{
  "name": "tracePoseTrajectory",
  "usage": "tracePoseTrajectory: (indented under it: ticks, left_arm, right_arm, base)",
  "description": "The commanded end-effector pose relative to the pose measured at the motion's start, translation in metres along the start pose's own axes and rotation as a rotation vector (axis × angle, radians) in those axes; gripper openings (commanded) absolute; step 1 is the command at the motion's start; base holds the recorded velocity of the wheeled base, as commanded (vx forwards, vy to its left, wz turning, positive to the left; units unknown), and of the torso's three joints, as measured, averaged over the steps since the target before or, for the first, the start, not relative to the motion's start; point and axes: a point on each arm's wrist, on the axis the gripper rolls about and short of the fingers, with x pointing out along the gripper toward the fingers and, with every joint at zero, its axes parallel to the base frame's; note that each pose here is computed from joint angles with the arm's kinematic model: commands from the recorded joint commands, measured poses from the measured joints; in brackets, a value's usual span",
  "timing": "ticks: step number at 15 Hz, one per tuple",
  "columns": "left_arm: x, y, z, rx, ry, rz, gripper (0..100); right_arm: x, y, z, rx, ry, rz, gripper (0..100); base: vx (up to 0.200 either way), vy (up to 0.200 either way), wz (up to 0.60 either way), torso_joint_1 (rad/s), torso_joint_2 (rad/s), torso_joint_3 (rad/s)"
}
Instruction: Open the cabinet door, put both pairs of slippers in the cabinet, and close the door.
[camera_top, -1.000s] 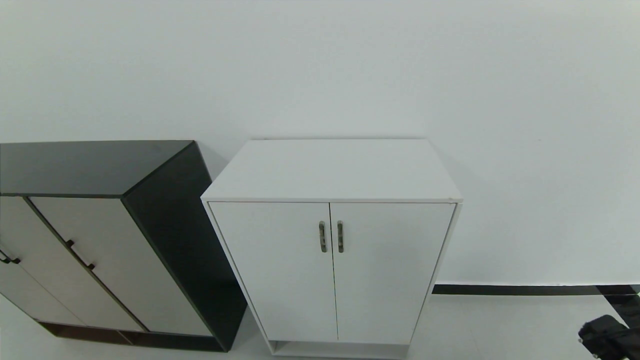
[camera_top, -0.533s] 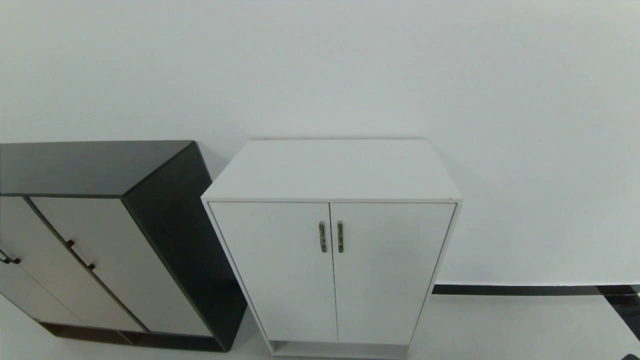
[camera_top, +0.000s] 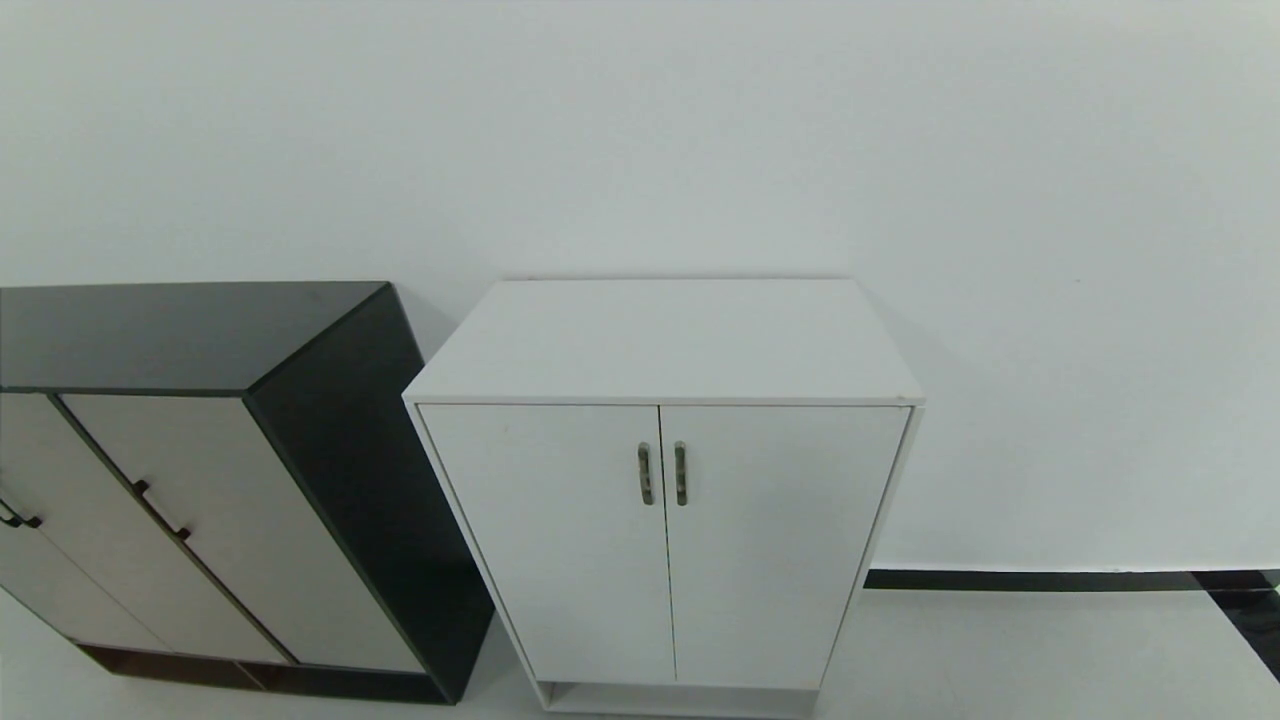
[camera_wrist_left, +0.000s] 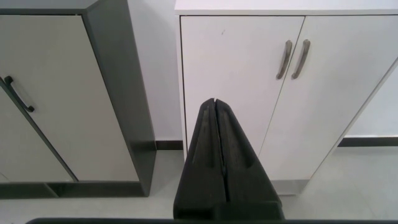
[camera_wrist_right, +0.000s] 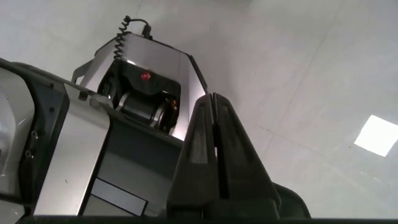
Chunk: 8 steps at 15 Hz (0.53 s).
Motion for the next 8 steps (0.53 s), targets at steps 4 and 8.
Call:
tracePoseTrajectory:
  ticks: [4,8]
  left_arm:
    - [0.0001,0.0000,0.0000,-0.002,0.000,0.000,0]
    - [0.0001,0.0000,0.0000,-0.002,0.000,0.000,0]
  right_arm:
    - [0.0054,0.0020,0.0007,-0.028,0.069,0.013,0]
    - [0.0079,0.0025,0.0014,-0.126,0.109,-0.070,0]
  base:
    - [0.000,0.000,0.00,0.000,0.00,0.000]
    - [0.000,0.000,0.00,0.000,0.00,0.000]
